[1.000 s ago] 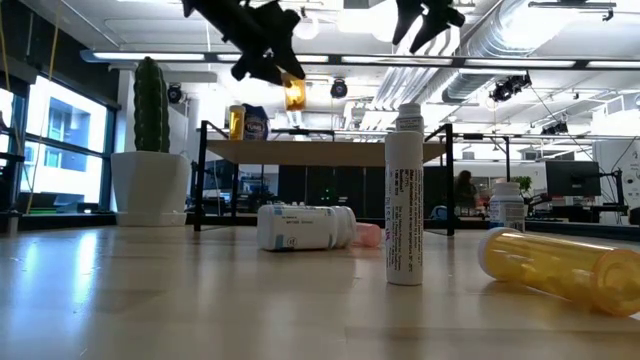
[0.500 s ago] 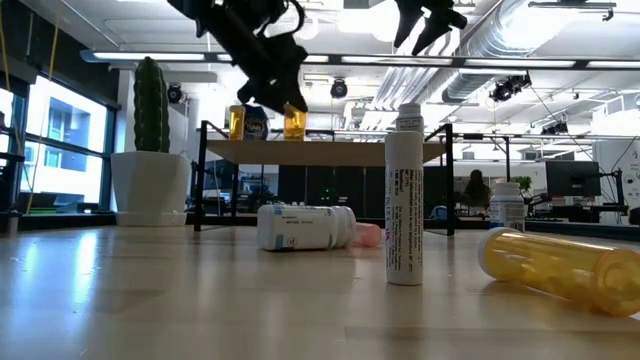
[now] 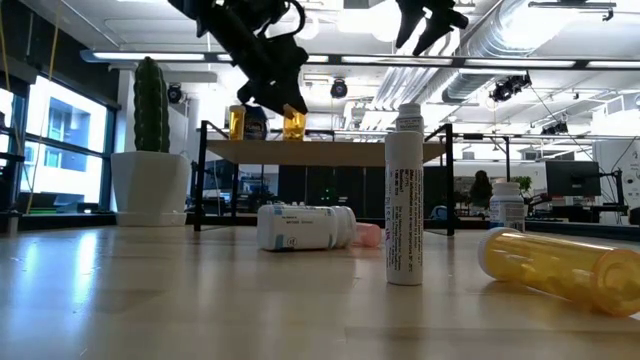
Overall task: Pick and place medicine bottles onto shelf by color
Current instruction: Put the big orange pill bottle on the shelf
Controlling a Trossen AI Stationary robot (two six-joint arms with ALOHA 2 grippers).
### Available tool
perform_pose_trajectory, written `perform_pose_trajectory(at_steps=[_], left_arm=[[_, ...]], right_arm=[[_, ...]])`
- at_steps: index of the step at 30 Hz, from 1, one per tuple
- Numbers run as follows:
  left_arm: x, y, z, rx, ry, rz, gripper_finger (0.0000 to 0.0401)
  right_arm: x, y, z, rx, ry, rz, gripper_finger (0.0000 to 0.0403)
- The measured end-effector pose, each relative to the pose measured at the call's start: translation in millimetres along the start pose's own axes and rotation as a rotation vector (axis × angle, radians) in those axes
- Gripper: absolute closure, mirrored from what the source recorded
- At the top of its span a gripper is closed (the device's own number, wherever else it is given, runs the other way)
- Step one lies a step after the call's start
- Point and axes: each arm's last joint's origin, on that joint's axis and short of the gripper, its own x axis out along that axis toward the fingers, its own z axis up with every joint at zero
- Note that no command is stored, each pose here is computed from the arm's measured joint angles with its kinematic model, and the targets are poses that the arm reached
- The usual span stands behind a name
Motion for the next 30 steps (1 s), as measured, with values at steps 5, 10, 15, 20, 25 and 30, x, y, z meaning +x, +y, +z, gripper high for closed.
perform_pose_trajectory(at_steps=[5,10,15,20,25,30], left_arm=[[-1.6,-10.0,-0.7,0.021,-0.001,-0.020,0.0197],[-1.7,-10.9,-1.1,0.034,0.000,0.003,0.0197],[-0.6,-5.0,-1.1,0.026,0.002,0.040,0.0197],[-0.5,-3.6,1.6,0.038,-0.023,0.041,0.0197],[-4.7,-10.9,5.3,0.041,-0.035,0.000,0.0197],[-5.4,-16.1,4.9,0.049,-0.036,-0.011,0.0197]], right_arm=[[0.0,-0.2,-0.7,-0.004,0.007,-0.001,0.0164],[0.0,-0.1,-0.8,-0.010,0.008,-0.001,0.0164],[0.0,-0.1,-0.8,-0.011,0.008,0.000,0.0164],[-0.1,-0.1,-0.8,-0.011,0.008,0.000,0.0164],[-0.1,-0.1,-0.8,-0.011,0.008,0.000,0.0164],[-0.1,-0.1,-0.8,-0.011,0.008,0.000,0.0164]])
